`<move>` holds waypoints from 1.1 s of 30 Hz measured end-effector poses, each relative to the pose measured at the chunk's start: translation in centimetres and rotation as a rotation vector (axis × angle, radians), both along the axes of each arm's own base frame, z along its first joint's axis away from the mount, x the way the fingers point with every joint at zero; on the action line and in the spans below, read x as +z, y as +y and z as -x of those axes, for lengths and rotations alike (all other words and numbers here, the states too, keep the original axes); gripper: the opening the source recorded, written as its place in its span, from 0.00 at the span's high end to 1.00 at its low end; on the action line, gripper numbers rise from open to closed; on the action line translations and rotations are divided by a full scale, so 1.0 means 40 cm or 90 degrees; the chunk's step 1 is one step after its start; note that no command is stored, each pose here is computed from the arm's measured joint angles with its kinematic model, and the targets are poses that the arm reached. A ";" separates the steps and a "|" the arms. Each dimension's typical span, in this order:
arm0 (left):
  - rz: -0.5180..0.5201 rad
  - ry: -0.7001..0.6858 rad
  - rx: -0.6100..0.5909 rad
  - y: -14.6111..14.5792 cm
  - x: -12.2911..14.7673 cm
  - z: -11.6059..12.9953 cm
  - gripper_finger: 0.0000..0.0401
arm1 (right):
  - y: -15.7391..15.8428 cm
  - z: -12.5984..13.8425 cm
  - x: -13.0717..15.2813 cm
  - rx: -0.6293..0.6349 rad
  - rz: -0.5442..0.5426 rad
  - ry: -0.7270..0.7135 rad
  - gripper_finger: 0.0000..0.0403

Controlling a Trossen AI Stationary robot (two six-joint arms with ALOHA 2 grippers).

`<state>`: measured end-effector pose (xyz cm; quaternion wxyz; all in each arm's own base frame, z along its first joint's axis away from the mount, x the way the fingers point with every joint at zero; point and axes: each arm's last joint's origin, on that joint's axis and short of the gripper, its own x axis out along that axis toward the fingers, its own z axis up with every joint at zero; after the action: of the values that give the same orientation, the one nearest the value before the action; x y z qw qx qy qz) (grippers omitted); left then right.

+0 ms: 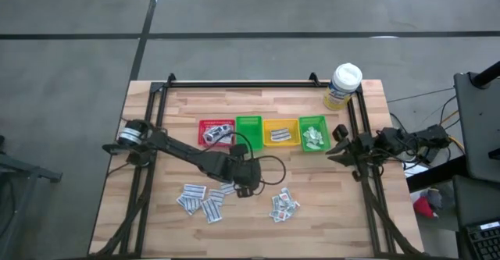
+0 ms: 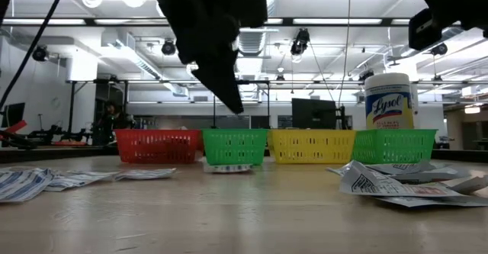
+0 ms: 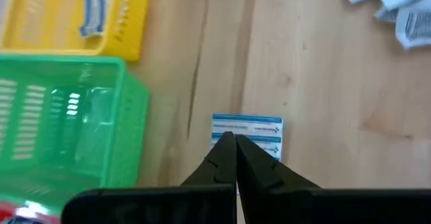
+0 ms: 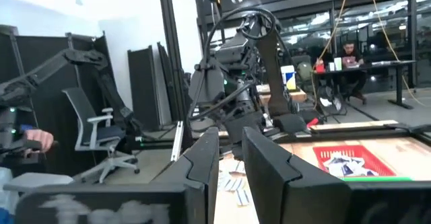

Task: Pick & Place First Aid Supplies
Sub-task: Put the blue bandage into the yellow basket

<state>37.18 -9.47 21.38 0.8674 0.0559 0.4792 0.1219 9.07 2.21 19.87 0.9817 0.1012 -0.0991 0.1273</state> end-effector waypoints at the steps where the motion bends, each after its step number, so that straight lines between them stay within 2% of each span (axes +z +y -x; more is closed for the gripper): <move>1: -0.004 0.008 -0.013 -0.001 -0.008 -0.003 1.00 | 0.000 -0.001 -0.002 0.000 0.000 0.001 0.84; 5: -0.006 0.043 -0.054 -0.011 -0.036 -0.007 0.93 | 0.000 -0.002 -0.007 0.000 0.002 0.005 0.84; 12: 0.024 0.064 -0.069 -0.015 -0.053 -0.009 0.66 | 0.000 -0.002 -0.007 0.000 0.002 0.004 0.84; 16: 0.032 0.092 -0.085 -0.028 -0.073 -0.006 0.55 | 0.000 -0.002 -0.007 -0.001 0.002 0.004 0.84; 23: 0.005 0.159 -0.118 -0.038 -0.132 -0.004 0.52 | 0.000 -0.002 -0.007 -0.001 0.002 0.004 0.84; 33: -0.018 0.172 -0.125 -0.035 -0.142 -0.005 0.53 | 0.000 -0.001 -0.007 -0.001 0.004 0.003 0.84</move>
<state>37.38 -10.87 15.70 0.8017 0.1302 0.5823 0.0345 9.13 2.23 19.59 0.9824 0.0981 -0.0963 0.1266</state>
